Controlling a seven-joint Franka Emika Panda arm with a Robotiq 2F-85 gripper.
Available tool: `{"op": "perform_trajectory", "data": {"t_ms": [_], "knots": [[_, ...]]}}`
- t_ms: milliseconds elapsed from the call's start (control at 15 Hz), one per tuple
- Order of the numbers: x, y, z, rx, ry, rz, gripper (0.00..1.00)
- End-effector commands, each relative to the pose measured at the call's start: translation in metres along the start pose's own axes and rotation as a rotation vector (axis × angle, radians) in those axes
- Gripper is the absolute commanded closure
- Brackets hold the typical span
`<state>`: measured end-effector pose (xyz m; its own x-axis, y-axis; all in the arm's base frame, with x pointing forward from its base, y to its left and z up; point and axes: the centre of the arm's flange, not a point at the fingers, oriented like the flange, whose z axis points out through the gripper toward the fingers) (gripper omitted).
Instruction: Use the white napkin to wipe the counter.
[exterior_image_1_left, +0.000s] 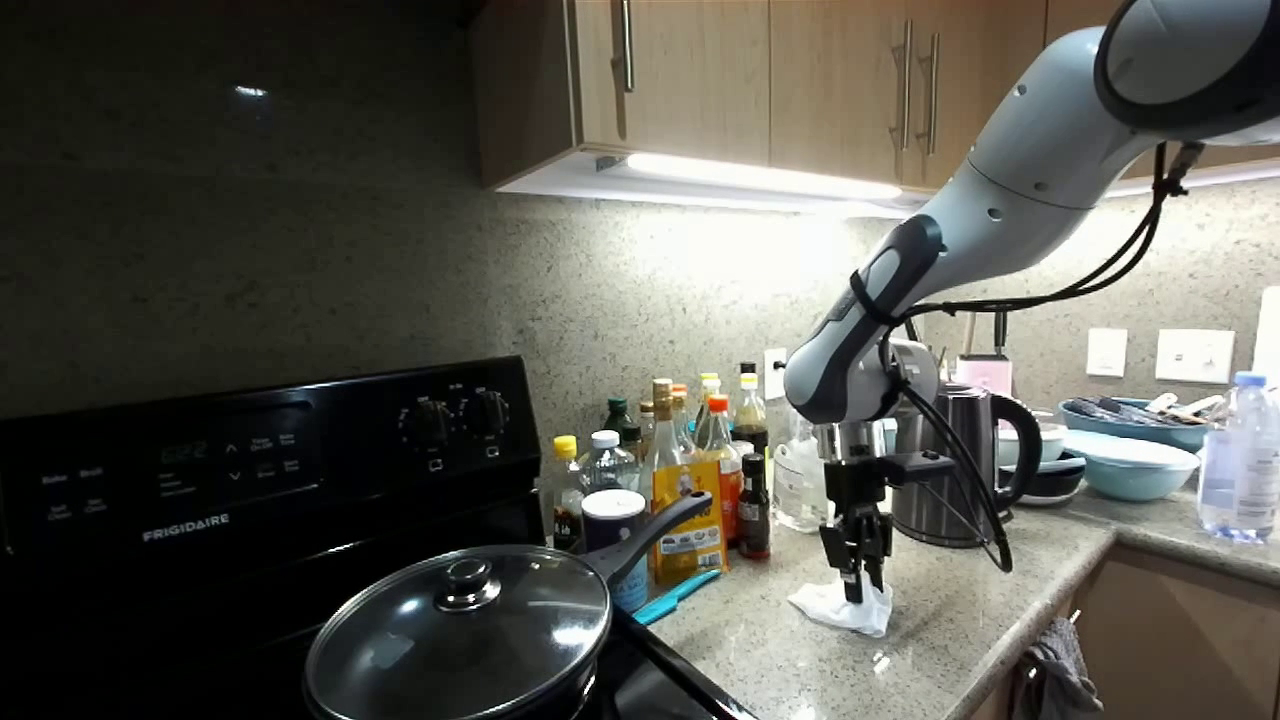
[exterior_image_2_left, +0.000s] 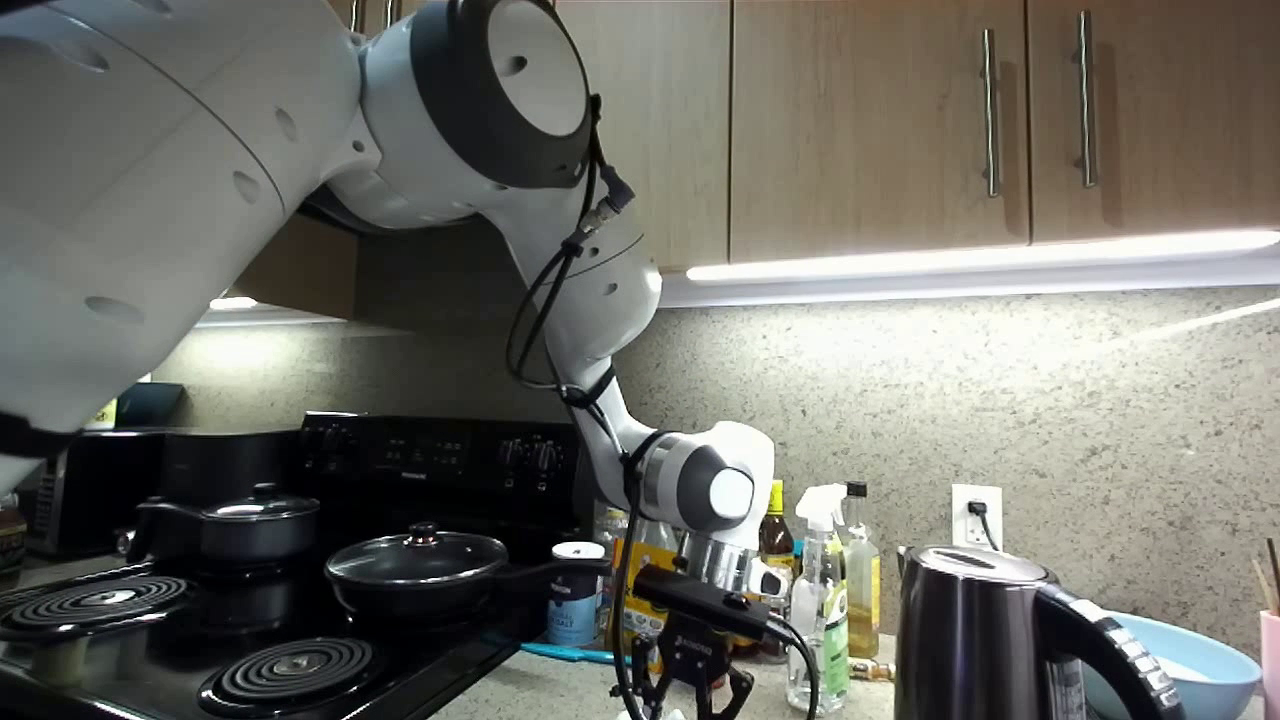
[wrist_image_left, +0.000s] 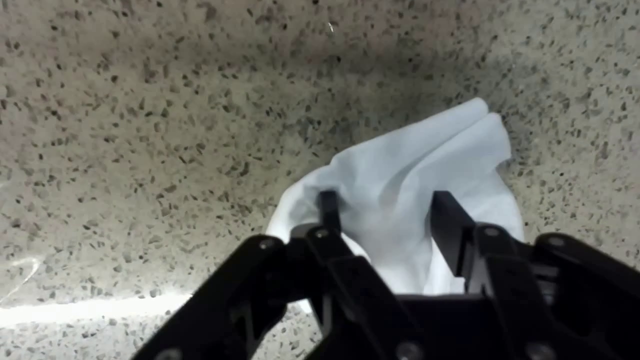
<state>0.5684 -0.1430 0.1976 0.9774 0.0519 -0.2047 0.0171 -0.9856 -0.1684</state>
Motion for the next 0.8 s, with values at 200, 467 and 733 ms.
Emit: {"op": "perform_trajectory", "data": {"t_ms": [200, 467, 733], "knots": [[-0.007, 0.034, 0.01, 0.002, -0.001, 0.124, 0.93], [-0.003, 0.022, -0.001, 0.004, 0.007, 0.076, 0.95], [-0.02, 0.041, -0.003, -0.025, 0.043, 0.169, 0.94]]}}
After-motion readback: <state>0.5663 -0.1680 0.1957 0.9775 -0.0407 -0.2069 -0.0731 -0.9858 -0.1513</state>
